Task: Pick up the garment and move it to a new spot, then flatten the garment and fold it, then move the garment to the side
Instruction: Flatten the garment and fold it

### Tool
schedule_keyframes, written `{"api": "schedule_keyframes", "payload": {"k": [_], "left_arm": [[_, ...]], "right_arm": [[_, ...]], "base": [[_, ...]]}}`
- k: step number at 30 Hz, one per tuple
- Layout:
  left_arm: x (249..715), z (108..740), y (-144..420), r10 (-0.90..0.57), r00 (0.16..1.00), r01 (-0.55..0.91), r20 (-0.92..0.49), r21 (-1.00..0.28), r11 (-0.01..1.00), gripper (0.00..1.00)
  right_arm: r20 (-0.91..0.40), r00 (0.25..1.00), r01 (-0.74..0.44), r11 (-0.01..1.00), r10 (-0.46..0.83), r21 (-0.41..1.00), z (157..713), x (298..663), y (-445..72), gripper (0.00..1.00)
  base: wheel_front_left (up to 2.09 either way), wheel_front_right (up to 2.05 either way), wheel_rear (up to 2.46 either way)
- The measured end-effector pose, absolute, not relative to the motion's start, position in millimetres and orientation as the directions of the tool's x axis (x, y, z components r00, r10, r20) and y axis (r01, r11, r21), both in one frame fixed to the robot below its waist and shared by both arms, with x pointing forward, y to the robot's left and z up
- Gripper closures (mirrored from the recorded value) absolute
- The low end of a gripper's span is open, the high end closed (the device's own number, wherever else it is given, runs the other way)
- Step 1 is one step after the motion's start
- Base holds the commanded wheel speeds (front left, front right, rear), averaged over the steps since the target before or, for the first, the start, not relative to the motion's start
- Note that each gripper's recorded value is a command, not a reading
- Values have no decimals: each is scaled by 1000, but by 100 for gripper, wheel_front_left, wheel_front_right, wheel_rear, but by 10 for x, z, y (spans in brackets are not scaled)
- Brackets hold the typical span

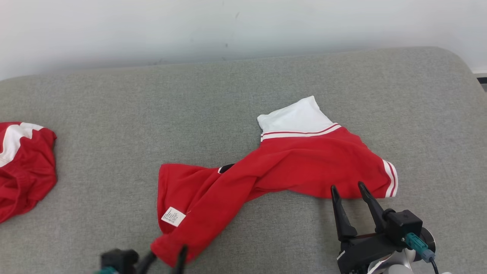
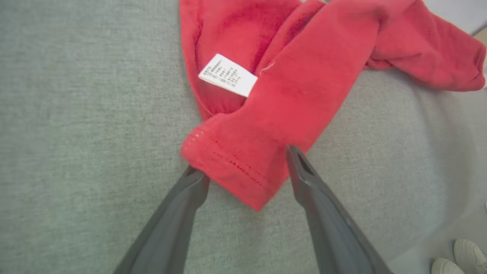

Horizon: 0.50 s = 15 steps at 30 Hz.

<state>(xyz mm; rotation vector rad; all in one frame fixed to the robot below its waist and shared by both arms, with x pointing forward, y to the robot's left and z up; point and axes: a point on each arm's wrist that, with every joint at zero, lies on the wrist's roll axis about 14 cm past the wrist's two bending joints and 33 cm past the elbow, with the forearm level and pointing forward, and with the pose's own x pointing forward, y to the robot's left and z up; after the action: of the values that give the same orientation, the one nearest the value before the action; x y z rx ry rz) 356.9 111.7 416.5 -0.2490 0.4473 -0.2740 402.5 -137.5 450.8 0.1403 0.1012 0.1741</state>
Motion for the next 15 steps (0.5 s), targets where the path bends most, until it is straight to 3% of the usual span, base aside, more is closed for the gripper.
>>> {"api": "schedule_keyframes", "payload": {"k": [9,15], "left_arm": [[4104,4641,1374,-257,926,196,-277,-232,953,0],[4356,4559,1404,-240,909,185,-340,-187,965,0]], "right_arm": [[-105,980,-150,977,167,153,4451,3975,-1418,0],[-102,983,-134,980,150,150,4469,3978,-1485,0]], "base": [[0,0,0],[0,0,0]]}}
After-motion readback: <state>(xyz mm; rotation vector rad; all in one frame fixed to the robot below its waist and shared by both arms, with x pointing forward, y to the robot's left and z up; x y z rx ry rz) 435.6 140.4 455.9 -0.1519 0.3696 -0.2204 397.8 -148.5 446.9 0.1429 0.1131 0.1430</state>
